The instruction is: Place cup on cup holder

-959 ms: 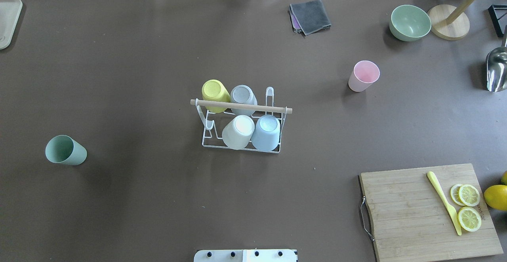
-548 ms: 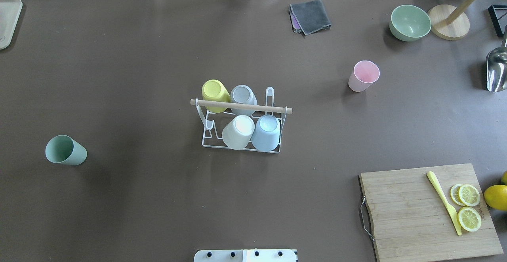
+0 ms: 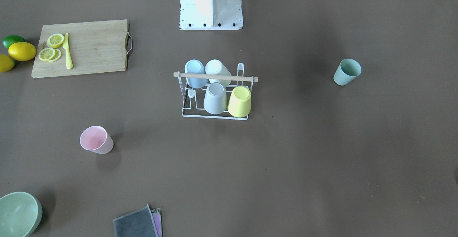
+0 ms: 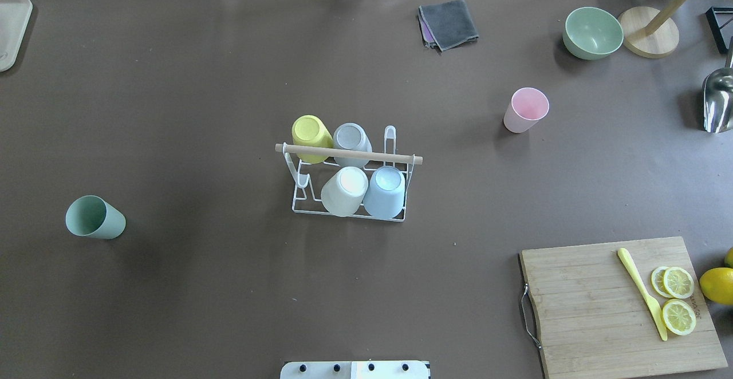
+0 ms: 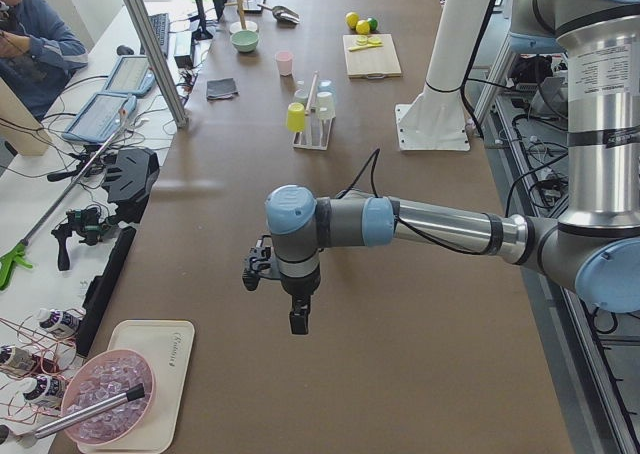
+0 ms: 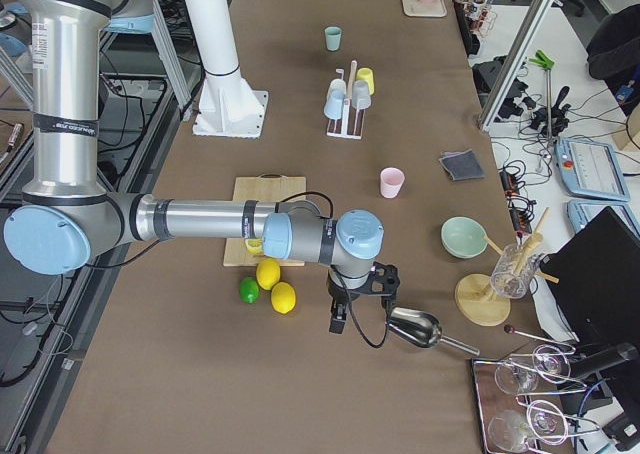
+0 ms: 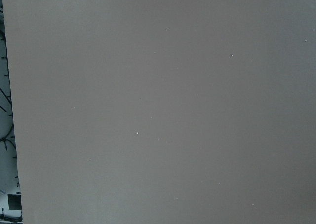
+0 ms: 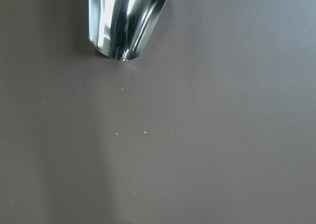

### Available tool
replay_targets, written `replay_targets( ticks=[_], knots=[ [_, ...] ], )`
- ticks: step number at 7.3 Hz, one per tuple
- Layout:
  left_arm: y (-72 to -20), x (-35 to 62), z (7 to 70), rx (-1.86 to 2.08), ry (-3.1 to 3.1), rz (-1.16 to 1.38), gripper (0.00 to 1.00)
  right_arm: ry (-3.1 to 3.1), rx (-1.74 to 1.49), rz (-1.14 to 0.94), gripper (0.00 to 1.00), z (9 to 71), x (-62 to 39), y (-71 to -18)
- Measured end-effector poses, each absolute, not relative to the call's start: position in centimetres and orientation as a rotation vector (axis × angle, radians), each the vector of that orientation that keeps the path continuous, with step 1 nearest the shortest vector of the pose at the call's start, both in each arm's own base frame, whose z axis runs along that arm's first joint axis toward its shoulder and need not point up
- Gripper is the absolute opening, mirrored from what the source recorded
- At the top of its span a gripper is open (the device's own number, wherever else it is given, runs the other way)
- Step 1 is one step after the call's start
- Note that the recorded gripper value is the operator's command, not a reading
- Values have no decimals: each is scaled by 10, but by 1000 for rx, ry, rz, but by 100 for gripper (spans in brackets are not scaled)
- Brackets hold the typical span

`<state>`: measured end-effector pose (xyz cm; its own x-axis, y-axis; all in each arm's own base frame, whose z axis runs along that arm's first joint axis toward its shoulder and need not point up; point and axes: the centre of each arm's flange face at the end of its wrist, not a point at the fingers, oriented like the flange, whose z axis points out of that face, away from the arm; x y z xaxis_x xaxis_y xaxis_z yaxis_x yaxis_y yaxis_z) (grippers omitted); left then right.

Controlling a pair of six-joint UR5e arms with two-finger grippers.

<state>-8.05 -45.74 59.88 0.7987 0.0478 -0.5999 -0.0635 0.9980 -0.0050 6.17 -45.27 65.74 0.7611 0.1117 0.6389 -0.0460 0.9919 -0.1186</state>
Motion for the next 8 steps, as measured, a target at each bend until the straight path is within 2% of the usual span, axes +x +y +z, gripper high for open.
replay_targets(
  ticks=[3,6,8],
  knots=[
    [-556,-45,563,-112,752,75,98,-702,-89,83,100,653,62,-458],
    [-621,21,553,-266,782,114,98,-705,-71,75,100,644,61,-467],
    [-636,90,535,-385,756,180,98,-705,-56,65,100,638,61,-474]
  ],
)
